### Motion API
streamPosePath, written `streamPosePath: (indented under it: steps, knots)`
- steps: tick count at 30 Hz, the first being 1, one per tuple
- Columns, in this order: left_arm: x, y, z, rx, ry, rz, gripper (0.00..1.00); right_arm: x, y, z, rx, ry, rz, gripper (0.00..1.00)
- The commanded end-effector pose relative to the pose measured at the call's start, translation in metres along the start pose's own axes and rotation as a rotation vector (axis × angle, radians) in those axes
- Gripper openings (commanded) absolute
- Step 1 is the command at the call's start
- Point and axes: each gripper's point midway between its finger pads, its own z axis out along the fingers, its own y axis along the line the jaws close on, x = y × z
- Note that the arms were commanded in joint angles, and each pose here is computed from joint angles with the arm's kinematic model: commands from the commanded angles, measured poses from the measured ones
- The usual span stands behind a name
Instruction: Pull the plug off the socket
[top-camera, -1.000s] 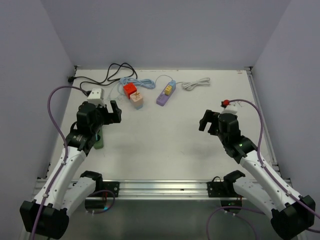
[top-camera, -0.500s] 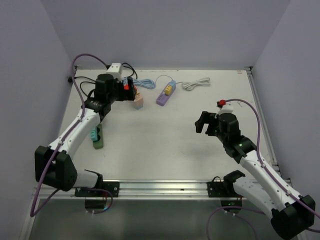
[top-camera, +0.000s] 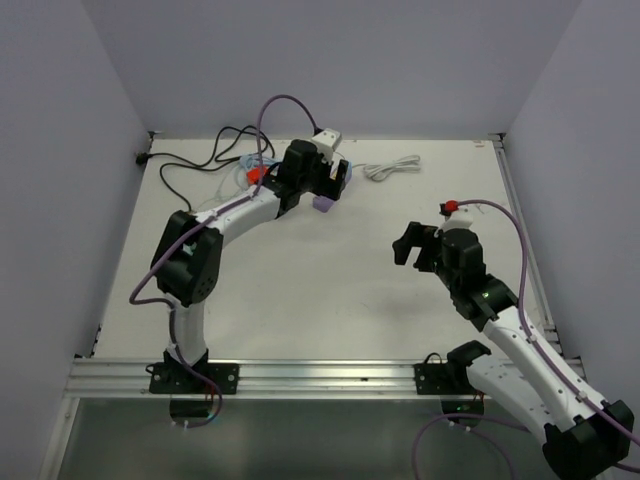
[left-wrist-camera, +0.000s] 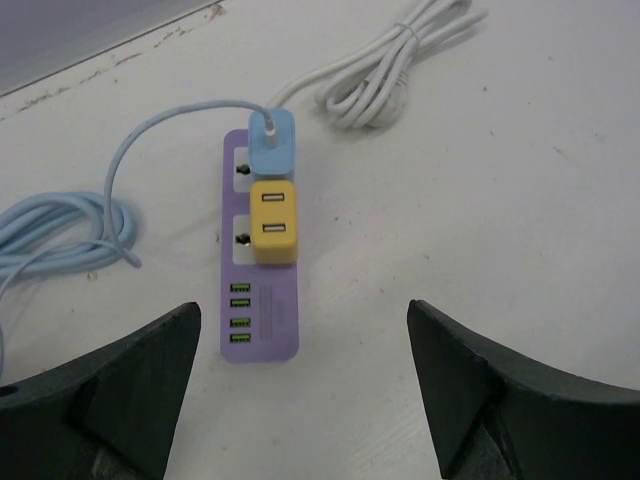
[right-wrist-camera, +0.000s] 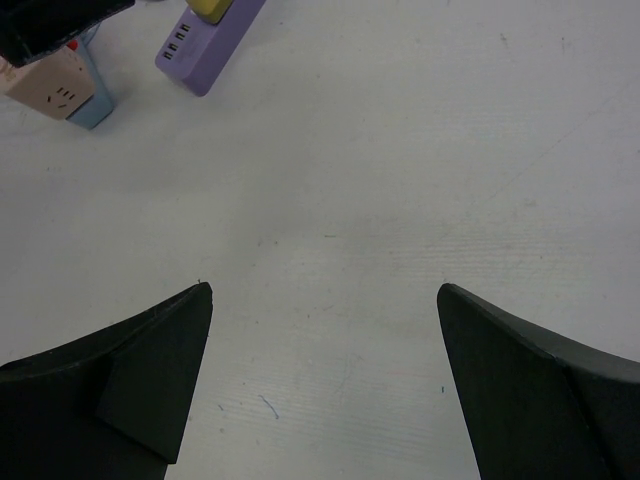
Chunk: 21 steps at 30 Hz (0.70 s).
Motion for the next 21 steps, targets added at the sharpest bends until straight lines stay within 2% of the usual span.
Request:
streamPosePath:
  steps: [1, 3, 4, 5, 7, 12, 21]
  knots:
    - [-0.048, 0.0, 0.024, 0.024, -0.161, 0.05, 0.88, -0.008, 0.008, -0.001, -0.036, -0.027, 0.023, 0.99]
    - [-0.059, -0.003, 0.034, 0.027, -0.183, 0.066, 0.86, -0.008, 0.011, -0.002, -0.056, -0.028, 0.024, 0.99]
    - [-0.047, -0.002, 0.046, 0.028, -0.155, 0.077, 0.85, -0.008, 0.011, -0.002, -0.057, -0.027, 0.026, 0.99]
    - [-0.054, -0.002, 0.05, 0.028, -0.168, 0.08, 0.84, -0.008, 0.011, -0.002, -0.058, -0.03, 0.026, 0.99]
    - [-0.044, -0.002, 0.063, 0.025, -0.147, 0.08, 0.84, -0.009, 0.012, -0.003, -0.062, -0.033, 0.027, 0.99]
    - [-0.029, 0.004, 0.085, 0.014, -0.131, 0.106, 0.74, -0.009, 0.014, -0.002, -0.074, -0.034, 0.027, 0.99]
    - [-0.006, 0.013, 0.094, -0.021, -0.093, 0.128, 0.69, -0.006, 0.014, 0.001, -0.071, -0.02, 0.024, 0.99]
